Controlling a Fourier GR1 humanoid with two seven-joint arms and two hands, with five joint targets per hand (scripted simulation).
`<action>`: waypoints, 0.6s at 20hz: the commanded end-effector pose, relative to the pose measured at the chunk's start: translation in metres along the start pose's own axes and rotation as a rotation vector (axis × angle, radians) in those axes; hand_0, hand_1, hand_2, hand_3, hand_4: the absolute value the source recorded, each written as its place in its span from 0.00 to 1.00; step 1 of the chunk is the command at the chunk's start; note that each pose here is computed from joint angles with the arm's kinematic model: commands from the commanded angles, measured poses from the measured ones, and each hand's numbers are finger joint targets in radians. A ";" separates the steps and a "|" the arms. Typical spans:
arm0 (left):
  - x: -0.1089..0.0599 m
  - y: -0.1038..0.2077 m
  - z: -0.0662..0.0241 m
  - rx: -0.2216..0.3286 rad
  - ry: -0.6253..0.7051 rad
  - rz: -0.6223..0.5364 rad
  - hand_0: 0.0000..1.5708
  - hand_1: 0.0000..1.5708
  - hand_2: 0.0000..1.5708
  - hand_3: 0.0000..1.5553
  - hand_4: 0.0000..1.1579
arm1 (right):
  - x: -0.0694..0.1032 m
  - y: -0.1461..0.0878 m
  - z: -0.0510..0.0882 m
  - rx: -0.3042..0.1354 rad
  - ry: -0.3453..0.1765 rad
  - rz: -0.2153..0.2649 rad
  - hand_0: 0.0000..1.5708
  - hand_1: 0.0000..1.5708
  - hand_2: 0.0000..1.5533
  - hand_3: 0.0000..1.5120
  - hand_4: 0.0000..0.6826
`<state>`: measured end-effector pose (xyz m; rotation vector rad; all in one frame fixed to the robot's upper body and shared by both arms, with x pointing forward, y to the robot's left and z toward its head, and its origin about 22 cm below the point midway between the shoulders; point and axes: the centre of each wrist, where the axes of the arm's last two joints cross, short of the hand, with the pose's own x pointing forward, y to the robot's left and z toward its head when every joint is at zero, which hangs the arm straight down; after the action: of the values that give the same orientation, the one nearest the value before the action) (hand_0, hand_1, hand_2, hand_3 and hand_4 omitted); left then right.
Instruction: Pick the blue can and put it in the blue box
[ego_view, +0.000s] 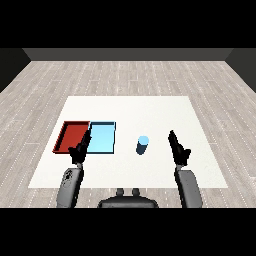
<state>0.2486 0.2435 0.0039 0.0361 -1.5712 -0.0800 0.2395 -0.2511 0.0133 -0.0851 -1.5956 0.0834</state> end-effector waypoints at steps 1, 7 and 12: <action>-0.002 0.000 0.0008 -0.006 0.021 -0.034 0.00 0.00 0.00 0.00 0.00 | -0.001 -0.001 -0.003 -0.004 0.003 0.019 0.00 0.00 0.00 0.00 0.00; 0.043 -0.007 -0.0078 0.027 -0.367 0.115 0.00 0.00 0.00 0.00 0.00 | 0.021 0.019 -0.018 0.070 -0.253 -0.190 0.00 0.00 0.00 0.00 0.00; 0.009 0.000 0.0086 0.031 -0.438 0.147 0.00 0.00 0.00 0.00 0.00 | 0.002 0.009 -0.016 0.099 -0.295 -0.225 0.00 0.00 0.00 0.00 0.00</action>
<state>0.2487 0.2411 0.0188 -0.0448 -1.8916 0.0081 0.2531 -0.2459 0.0237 0.1126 -1.8154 0.0262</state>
